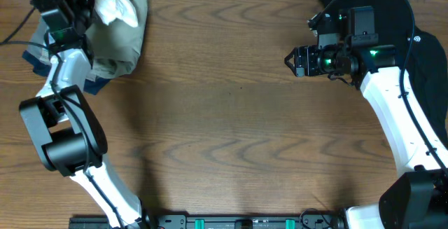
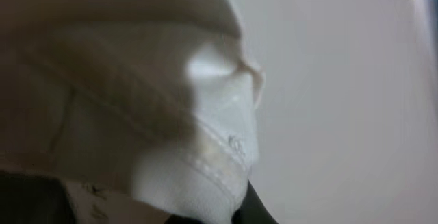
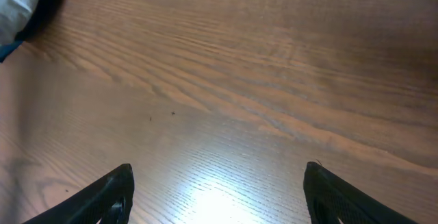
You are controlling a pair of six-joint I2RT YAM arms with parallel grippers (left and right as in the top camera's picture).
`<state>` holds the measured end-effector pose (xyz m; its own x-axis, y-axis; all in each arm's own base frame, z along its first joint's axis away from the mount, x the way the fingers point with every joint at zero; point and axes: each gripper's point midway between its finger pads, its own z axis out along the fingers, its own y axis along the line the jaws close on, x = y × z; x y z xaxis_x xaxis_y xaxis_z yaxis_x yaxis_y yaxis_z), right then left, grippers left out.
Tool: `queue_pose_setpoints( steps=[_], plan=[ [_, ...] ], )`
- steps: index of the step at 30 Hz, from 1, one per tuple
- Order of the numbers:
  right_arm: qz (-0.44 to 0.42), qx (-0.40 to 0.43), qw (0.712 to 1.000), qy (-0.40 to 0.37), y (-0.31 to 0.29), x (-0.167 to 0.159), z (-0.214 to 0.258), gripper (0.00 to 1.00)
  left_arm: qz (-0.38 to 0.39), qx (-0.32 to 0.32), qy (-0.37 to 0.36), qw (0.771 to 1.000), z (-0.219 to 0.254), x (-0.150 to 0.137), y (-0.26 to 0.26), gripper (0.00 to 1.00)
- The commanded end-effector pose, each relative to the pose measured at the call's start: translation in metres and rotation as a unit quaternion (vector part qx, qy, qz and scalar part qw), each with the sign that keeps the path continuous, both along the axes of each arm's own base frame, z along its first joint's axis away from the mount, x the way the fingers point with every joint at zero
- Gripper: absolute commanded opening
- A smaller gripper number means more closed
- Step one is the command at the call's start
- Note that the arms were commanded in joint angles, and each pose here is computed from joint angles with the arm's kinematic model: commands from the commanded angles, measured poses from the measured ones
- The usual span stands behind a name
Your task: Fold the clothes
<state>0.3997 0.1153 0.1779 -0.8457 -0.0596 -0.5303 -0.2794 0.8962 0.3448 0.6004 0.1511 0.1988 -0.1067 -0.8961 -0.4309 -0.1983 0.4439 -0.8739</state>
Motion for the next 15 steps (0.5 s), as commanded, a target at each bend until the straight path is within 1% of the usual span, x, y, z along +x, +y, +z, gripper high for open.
queue_pose_setpoints(
  steps=[1,8,9,10,11,12,13,15],
  plan=[
    [0.007,0.003,1.0,0.001,0.005,0.0,-0.001,0.78,-0.052,-0.01,0.003,0.999,0.018,-0.014,0.003,0.06],
    [0.007,0.001,1.0,-0.009,0.005,0.004,0.001,0.78,-0.042,-0.039,0.089,0.994,-0.013,-0.047,0.031,0.06],
    [0.007,0.001,1.0,-0.011,0.005,0.005,0.001,0.78,-0.038,-0.046,0.101,0.993,-0.018,-0.052,0.034,0.09],
    [0.007,0.001,1.0,-0.012,0.005,0.006,0.002,0.78,-0.035,-0.052,0.116,0.991,-0.025,-0.057,0.037,0.17],
    [0.007,0.002,1.0,-0.013,0.005,0.006,0.002,0.78,-0.039,-0.054,0.128,0.99,-0.031,-0.061,0.037,0.32],
    [0.007,0.002,1.0,-0.015,0.005,0.006,0.002,0.79,-0.049,-0.05,0.14,0.988,-0.036,-0.066,0.035,0.41],
    [0.007,0.002,1.0,-0.016,0.005,0.007,0.003,0.79,-0.061,-0.046,0.15,0.986,-0.041,-0.07,0.032,0.48],
    [0.007,0.003,1.0,-0.018,0.005,0.008,0.003,0.79,-0.091,-0.035,0.172,0.98,-0.051,-0.079,0.025,0.55]
  ],
)
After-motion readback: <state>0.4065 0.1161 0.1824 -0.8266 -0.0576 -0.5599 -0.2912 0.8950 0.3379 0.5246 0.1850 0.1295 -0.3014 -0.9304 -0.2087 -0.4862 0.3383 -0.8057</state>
